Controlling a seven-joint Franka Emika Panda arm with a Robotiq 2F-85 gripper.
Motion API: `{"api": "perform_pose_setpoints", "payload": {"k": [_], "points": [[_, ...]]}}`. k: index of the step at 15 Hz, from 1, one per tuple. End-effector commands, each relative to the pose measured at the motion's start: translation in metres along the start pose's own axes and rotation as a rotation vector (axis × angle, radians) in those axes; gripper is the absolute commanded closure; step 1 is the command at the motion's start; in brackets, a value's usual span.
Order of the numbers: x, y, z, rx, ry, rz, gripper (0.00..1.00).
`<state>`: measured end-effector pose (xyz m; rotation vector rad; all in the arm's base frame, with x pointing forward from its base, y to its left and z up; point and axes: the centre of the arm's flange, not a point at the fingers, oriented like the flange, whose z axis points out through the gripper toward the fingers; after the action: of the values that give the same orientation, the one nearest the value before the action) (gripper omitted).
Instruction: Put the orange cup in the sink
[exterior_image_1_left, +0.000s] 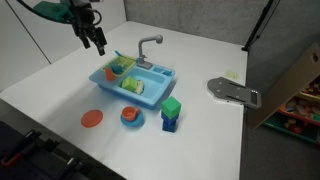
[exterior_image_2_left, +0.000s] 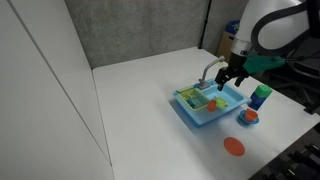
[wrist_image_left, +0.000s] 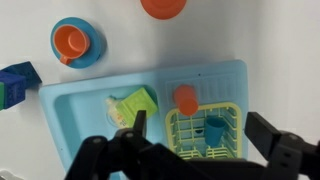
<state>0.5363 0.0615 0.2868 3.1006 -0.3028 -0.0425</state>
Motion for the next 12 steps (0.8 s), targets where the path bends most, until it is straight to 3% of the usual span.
{"api": "perform_pose_setpoints", "payload": {"k": [1,5,12], "points": [[0.002,0.0,0.002,-0.004,-0.001,0.01,0.0],[0.006,0.003,0.006,-0.009,-0.013,0.023,0.0],[0.008,0.011,0.053,-0.026,-0.023,0.043,0.0]]}}
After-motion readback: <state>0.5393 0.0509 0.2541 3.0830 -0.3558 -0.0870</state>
